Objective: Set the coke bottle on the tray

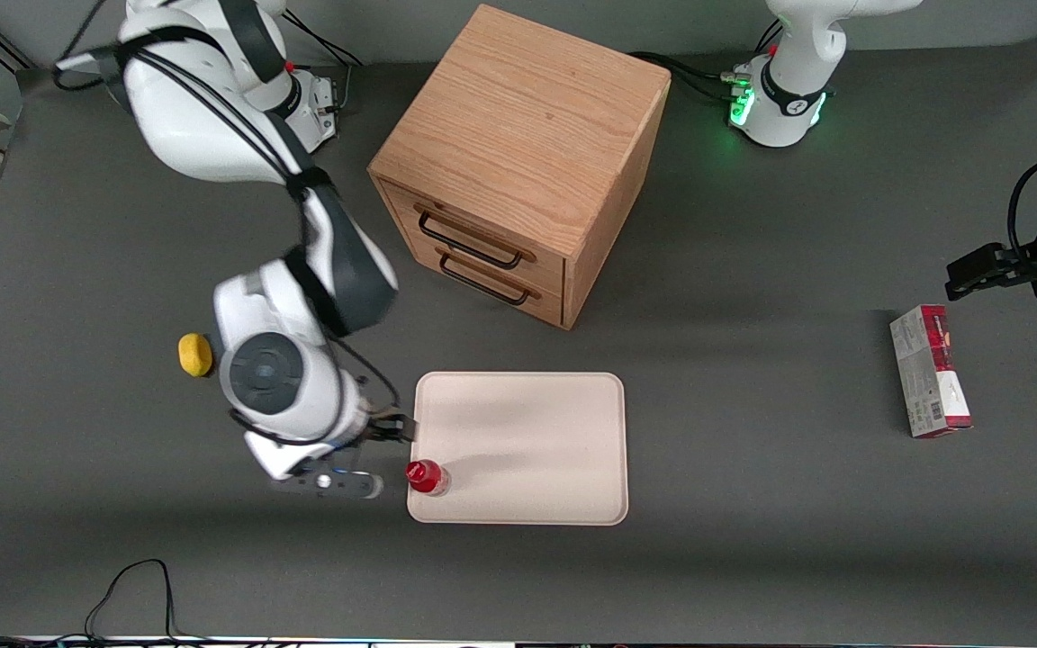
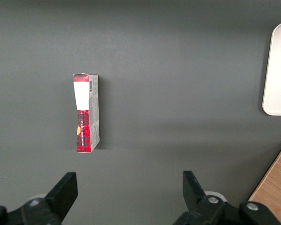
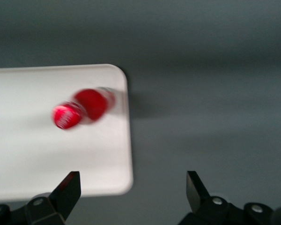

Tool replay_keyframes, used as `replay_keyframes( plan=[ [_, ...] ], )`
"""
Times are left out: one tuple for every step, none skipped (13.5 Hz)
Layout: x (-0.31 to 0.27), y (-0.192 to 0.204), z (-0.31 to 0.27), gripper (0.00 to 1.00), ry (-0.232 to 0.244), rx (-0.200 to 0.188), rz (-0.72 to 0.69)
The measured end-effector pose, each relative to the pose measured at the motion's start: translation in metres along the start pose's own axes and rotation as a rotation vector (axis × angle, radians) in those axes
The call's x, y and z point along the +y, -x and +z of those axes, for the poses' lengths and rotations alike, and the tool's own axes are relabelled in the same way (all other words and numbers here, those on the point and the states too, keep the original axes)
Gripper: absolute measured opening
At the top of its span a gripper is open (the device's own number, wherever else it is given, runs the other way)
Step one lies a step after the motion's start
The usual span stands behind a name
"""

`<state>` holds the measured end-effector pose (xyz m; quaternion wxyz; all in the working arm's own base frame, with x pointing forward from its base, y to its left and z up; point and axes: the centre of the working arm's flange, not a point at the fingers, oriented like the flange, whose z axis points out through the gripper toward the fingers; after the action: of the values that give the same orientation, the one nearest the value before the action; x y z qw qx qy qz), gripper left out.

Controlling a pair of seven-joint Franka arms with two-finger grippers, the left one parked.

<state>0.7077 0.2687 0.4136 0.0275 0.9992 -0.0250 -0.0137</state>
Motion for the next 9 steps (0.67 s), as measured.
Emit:
replay_keyframes(
  plan=[
    [0.03, 0.005, -0.023, 1.0, 0.002, -0.016, -0.04],
    [0.061, 0.014, -0.044, 1.0, 0.002, -0.033, -0.082],
    [0.089, 0.026, -0.061, 1.0, 0.002, -0.048, -0.11],
    [0.115, 0.042, -0.075, 1.0, 0.001, -0.059, -0.127],
    [0.134, 0.06, -0.086, 1.0, 0.003, -0.069, -0.144],
    [0.15, 0.081, -0.095, 1.0, 0.005, -0.078, -0.158],
    [0.162, 0.101, -0.103, 1.0, 0.006, -0.083, -0.168],
    [0.171, 0.121, -0.111, 1.0, 0.005, -0.085, -0.183],
    [0.18, 0.14, -0.118, 1.0, 0.001, -0.082, -0.205]
  ],
)
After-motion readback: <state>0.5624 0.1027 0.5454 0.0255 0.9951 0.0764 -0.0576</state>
